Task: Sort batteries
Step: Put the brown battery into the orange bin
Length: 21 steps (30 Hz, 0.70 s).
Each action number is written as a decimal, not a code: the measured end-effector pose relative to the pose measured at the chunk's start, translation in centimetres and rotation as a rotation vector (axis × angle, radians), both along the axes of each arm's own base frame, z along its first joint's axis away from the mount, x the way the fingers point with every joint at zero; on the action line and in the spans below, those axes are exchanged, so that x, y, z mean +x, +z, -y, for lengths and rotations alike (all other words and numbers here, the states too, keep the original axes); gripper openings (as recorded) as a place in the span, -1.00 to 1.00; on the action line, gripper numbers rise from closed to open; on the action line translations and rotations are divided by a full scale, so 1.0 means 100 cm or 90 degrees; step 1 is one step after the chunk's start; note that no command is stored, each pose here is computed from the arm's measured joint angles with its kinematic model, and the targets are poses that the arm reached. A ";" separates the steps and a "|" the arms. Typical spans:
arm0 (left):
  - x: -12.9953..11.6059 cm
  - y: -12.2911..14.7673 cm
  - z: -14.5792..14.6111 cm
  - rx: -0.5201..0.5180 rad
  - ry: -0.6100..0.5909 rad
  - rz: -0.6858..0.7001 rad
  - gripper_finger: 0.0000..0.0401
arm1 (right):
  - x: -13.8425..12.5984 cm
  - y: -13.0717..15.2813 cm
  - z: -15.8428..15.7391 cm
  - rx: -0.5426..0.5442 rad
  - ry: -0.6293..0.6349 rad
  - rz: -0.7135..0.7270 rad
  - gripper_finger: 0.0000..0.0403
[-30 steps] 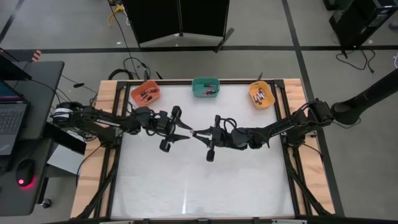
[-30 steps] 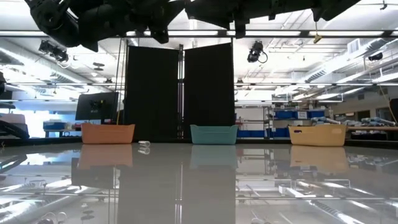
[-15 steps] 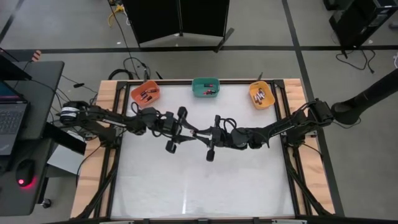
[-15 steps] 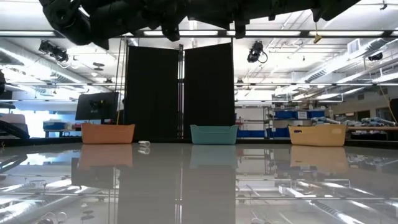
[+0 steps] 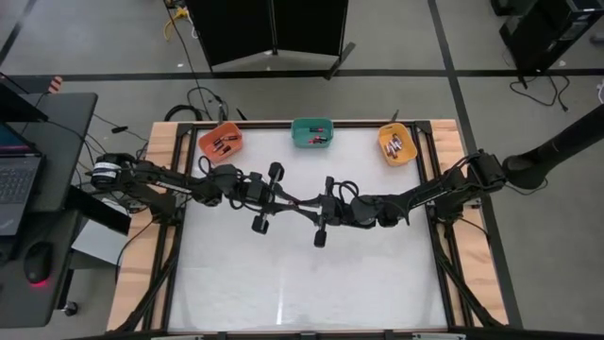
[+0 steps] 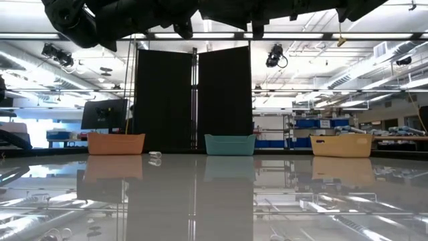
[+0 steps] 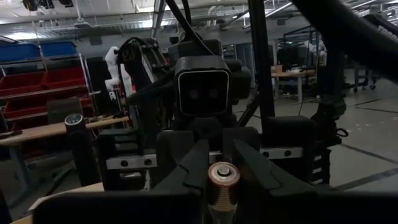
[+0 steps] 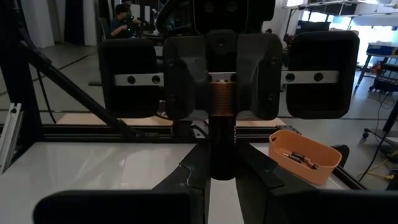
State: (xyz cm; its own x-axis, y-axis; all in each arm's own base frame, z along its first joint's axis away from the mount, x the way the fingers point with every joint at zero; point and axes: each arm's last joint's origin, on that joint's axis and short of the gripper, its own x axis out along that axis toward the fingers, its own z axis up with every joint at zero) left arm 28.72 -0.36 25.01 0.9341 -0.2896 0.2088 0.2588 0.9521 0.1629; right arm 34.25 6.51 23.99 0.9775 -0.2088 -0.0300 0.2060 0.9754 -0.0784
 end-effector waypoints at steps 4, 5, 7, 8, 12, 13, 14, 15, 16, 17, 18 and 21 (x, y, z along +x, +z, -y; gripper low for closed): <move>0.000 0.000 0.000 0.001 0.000 0.000 -0.74 | 0.000 0.000 0.000 -0.005 -0.002 -0.001 -0.71; 0.000 0.000 0.000 0.001 0.000 0.000 -0.74 | 0.000 0.000 0.000 -0.006 -0.003 -0.001 -0.71; 0.000 0.000 0.000 0.001 0.001 0.001 -0.74 | 0.000 0.000 0.000 -0.004 -0.004 -0.001 -0.66; 0.000 0.000 0.000 0.001 0.001 0.001 -0.74 | 0.000 0.000 0.000 -0.001 -0.005 0.000 -0.61; -0.001 0.002 0.000 0.003 0.003 0.009 -0.74 | 0.000 0.001 0.001 0.008 -0.029 0.005 -0.36; -0.001 0.002 0.000 0.003 0.003 0.010 -0.74 | 0.000 0.000 0.002 0.007 -0.037 0.004 -0.30; -0.002 0.003 0.000 0.003 0.004 0.011 -0.74 | 0.000 0.000 0.002 0.006 -0.042 0.003 -0.24; -0.002 0.004 0.000 0.003 0.004 0.011 -0.74 | 0.000 0.000 0.002 0.005 -0.044 0.001 -0.19; -0.003 0.005 0.000 0.003 0.004 0.015 -0.74 | 0.000 0.000 0.002 0.003 -0.047 0.000 -0.15; -0.003 0.008 0.000 0.005 0.003 0.020 -0.74 | 0.000 0.000 0.002 -0.001 -0.049 -0.001 -0.10; -0.004 0.010 0.000 0.008 0.003 0.022 -0.74 | 0.000 0.000 0.003 -0.007 -0.050 -0.003 -0.07; -0.005 0.015 0.000 0.021 -0.003 0.029 -0.74 | -0.002 0.001 0.003 -0.014 -0.057 -0.012 0.03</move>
